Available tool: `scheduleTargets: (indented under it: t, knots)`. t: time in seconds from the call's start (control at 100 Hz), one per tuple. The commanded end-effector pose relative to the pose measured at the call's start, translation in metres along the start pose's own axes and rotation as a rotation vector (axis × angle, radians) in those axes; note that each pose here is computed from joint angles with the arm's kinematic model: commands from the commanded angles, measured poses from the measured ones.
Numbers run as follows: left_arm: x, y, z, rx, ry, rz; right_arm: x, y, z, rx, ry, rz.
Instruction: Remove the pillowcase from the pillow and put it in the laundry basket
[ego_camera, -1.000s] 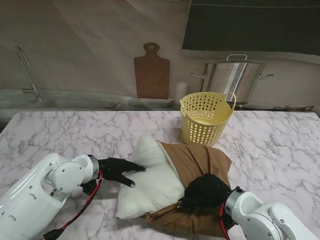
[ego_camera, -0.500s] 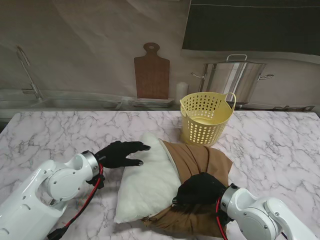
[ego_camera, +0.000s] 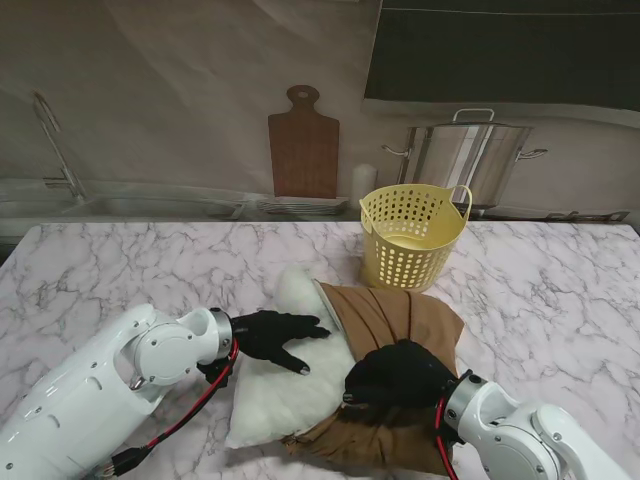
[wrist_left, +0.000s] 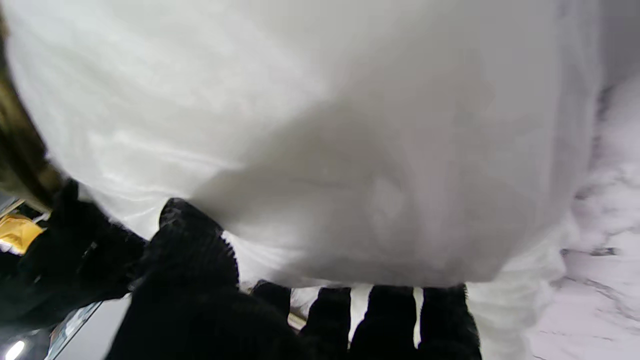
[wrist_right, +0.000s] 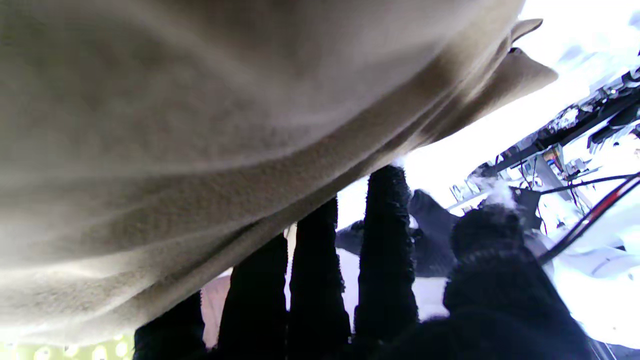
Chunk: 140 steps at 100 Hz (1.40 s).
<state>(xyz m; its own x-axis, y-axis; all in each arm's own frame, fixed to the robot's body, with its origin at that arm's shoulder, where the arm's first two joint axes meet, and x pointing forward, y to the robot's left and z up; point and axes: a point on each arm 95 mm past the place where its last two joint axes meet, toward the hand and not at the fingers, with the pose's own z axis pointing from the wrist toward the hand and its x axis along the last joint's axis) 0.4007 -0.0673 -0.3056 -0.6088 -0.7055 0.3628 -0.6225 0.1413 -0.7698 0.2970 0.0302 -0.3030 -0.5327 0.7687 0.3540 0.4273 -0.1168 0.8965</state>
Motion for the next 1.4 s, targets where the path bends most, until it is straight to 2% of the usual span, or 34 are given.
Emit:
scheduleTargets:
  t: [0.0, 0.13, 0.25, 0.51, 0.72, 0.87, 1.07, 1.23, 1.39]
  knots:
    - [-0.012, 0.019, 0.001, -0.073, -0.026, 0.003, 0.0, -0.005, -0.002, -0.015, -0.002, 0.0]
    - [-0.023, 0.026, -0.002, -0.122, -0.032, 0.065, 0.003, 0.007, -0.002, -0.154, 0.009, -0.008]
    - [-0.028, 0.033, -0.004, -0.125, -0.02, 0.089, 0.001, 0.025, 0.0, -0.254, -0.005, -0.052]
    - [-0.027, 0.043, -0.005, -0.115, 0.025, 0.158, -0.023, 0.071, 0.018, -0.323, -0.109, -0.093]
    - [-0.022, 0.046, -0.008, -0.091, 0.057, 0.204, -0.04, 0.097, 0.038, -0.19, -0.134, -0.154]
    - [-0.019, 0.048, -0.011, -0.079, 0.073, 0.215, -0.049, 0.101, 0.059, -0.101, -0.144, -0.184]
    - [-0.023, 0.052, -0.013, -0.084, 0.07, 0.2, -0.054, 0.096, 0.081, 0.023, -0.142, -0.229]
    - [-0.024, 0.054, -0.014, -0.096, 0.062, 0.191, -0.059, 0.083, 0.094, 0.122, -0.15, -0.276]
    - [-0.026, 0.055, -0.012, -0.118, 0.044, 0.173, -0.067, 0.071, 0.096, 0.16, -0.146, -0.314]
